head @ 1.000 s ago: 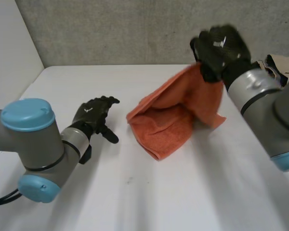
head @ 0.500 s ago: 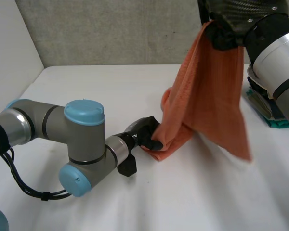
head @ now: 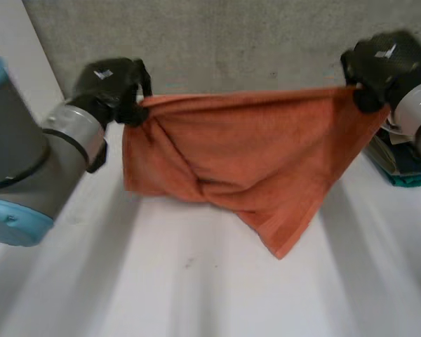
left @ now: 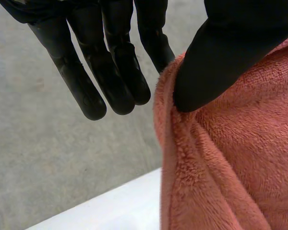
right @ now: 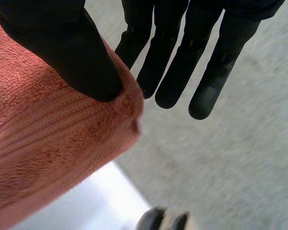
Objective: Fold the laundry.
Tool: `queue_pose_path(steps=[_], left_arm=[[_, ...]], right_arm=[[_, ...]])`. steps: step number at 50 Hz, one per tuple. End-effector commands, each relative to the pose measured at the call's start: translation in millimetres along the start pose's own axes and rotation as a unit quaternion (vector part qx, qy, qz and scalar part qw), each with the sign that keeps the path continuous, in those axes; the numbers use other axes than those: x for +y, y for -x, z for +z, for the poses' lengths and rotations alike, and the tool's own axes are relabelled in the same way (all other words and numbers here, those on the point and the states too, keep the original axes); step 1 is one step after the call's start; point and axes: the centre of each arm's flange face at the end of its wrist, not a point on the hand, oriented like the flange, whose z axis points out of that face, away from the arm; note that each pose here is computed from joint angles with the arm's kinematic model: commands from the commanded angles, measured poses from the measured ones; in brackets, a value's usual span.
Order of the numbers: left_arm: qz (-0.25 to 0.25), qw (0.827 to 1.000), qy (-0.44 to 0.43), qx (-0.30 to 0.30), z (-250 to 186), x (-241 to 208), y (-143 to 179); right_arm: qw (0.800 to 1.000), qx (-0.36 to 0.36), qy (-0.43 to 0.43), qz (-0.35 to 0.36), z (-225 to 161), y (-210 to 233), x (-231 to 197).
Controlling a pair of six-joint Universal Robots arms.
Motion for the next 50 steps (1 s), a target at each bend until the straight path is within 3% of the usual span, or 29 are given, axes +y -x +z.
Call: queue_pose_path(steps=[1,6,13,18,32,38,50], left_arm=[[0.052,0.994,0.086,0.041,29,84,-33],[0.061,0.989,0.124,0.060,39,128,-46],[0.057,0.990,0.121,0.054,33,120,-41],[0.044,0.988,0.144,0.011,15,114,-3],[-0.033,0.976,0.211,-0.051,-30,131,54],[-0.062,0.973,0.221,-0.028,-29,139,54],[-0.069,0.964,0.258,-0.009,-10,175,49]], right_arm=[[0.998,-0.033,0.061,0.009,20,27,49],[0.997,-0.015,0.082,0.004,32,33,72],[0.996,0.018,0.088,0.000,40,28,87],[0.995,0.011,0.097,0.001,36,32,94],[0.995,0.008,0.099,0.003,34,34,96],[0.995,0.006,0.103,0.003,33,36,98],[0.994,0.005,0.106,0.004,31,36,101]])
